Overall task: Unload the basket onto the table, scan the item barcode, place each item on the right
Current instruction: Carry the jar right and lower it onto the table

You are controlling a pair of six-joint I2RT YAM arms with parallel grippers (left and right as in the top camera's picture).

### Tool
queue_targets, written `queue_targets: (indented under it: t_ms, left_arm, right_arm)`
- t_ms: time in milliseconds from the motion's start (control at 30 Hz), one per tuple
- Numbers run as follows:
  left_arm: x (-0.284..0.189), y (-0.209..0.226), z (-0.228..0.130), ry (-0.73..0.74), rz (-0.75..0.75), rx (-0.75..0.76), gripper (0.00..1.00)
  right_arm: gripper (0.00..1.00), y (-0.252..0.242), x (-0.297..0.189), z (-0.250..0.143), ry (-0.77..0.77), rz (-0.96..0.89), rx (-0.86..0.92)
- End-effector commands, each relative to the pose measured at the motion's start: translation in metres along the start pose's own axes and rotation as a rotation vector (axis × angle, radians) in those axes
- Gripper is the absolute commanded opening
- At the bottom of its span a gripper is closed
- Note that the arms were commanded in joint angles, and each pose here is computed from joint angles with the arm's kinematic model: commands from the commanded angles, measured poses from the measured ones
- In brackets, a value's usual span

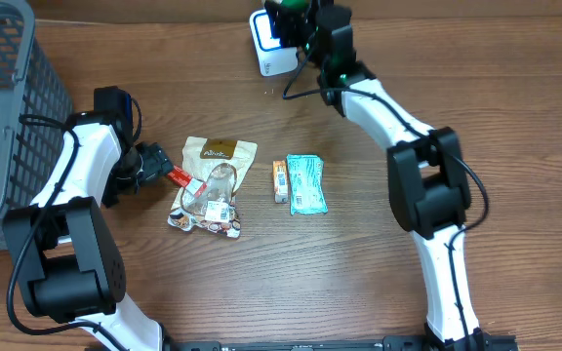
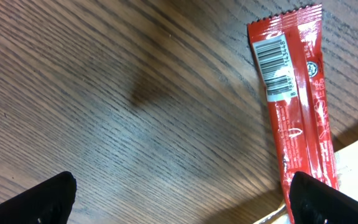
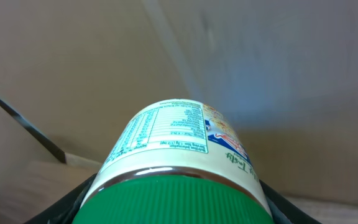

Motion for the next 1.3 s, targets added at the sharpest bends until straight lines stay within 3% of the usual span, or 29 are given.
queue_targets:
  t_ms: [0,233,533,700,967,1267]
  left_arm:
    - [-0.005,0.001,0.009,-0.030,0.002,0.002,1.00]
    - [-0.005,0.001,0.009,-0.030,0.002,0.002,1.00]
    - [-0.005,0.001,0.009,-0.030,0.002,0.002,0.99]
    - [-0.005,0.001,0.009,-0.030,0.003,0.002,1.00]
    - [-0.005,0.001,0.009,-0.030,0.002,0.002,1.00]
    - [-0.005,0.001,0.009,-0.030,0.002,0.002,1.00]
  right_arm:
    - [0.21,0.020,-0.043,0.107,-0.147,0.007,-0.036]
    - [0.21,0.024,-0.095,0.098,0.167,-0.060,0.025]
    - [0.19,-0.044,-0.201,-0.002,0.823,-0.437,0.069]
    - [0.19,-0.077,-0.254,-0.044,1.090,-0.554,0.171]
    - [0.20,-0.124,-0.305,-0.096,1.255,-0.696,0.330]
    - [0.21,-0.157,-0.340,-0.142,1.321,-0.772,0.430]
Point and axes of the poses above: each gripper's point midway between its finger pads, its own x axis out along the fingers, its own y axis along the line the jaws close on, z = x × y, the point moved 3 cm from there along -x, back along the fingers, and after that the axes turned 13 degrees about -x, right-handed, at the moved point
